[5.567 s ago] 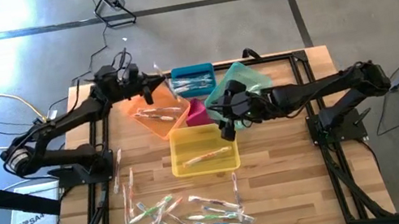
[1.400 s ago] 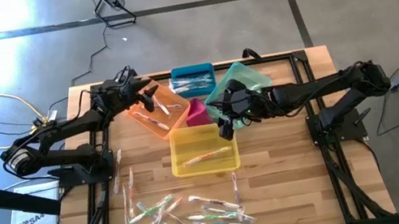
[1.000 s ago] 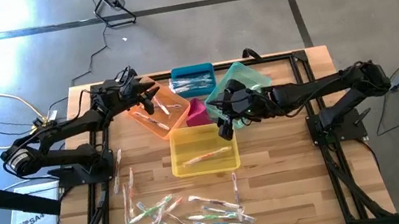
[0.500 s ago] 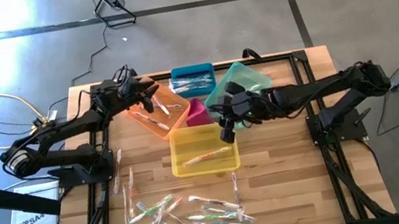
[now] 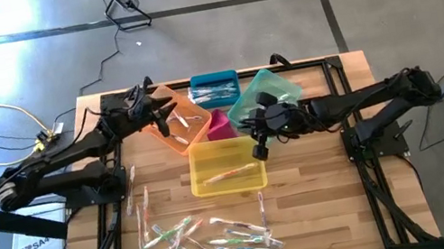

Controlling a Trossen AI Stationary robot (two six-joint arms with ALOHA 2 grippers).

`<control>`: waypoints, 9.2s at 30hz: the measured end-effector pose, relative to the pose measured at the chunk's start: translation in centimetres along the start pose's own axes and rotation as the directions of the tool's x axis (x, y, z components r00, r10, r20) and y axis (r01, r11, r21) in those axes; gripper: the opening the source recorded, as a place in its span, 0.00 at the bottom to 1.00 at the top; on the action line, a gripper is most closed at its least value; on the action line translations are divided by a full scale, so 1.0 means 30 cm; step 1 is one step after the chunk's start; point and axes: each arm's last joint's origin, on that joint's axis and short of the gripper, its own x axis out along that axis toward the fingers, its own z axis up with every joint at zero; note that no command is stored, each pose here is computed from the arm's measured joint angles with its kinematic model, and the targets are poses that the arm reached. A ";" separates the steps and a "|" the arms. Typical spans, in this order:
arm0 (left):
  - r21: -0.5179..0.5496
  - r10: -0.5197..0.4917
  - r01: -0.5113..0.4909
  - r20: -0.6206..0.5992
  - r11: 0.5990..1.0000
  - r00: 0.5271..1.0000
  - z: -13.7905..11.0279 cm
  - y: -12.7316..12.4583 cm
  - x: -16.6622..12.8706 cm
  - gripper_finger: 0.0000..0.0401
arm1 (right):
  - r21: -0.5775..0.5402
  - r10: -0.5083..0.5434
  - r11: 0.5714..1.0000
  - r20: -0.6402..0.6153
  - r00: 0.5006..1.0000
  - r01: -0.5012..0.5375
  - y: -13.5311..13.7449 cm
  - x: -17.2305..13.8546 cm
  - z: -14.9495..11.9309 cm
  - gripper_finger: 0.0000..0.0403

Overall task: Pick & Place Toothbrushes
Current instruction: Put the orange toothbrush into the yellow bin

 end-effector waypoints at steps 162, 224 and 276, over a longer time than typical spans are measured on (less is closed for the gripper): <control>-0.089 -0.207 0.309 -0.904 0.947 0.374 -0.051 -1.004 -0.265 0.24 | 0.047 0.131 0.989 0.137 0.982 -0.138 0.053 -0.046 -0.230 0.03; 0.037 -0.032 0.363 -0.983 0.931 0.182 -0.330 -1.083 -0.179 0.04 | 0.044 0.152 0.986 0.124 0.981 -0.159 0.055 -0.045 -0.234 0.03; 0.076 -0.265 0.449 -0.716 0.890 0.646 0.112 -0.803 0.239 0.06 | 0.104 0.286 0.953 -0.014 0.958 -0.283 0.065 -0.045 -0.274 0.03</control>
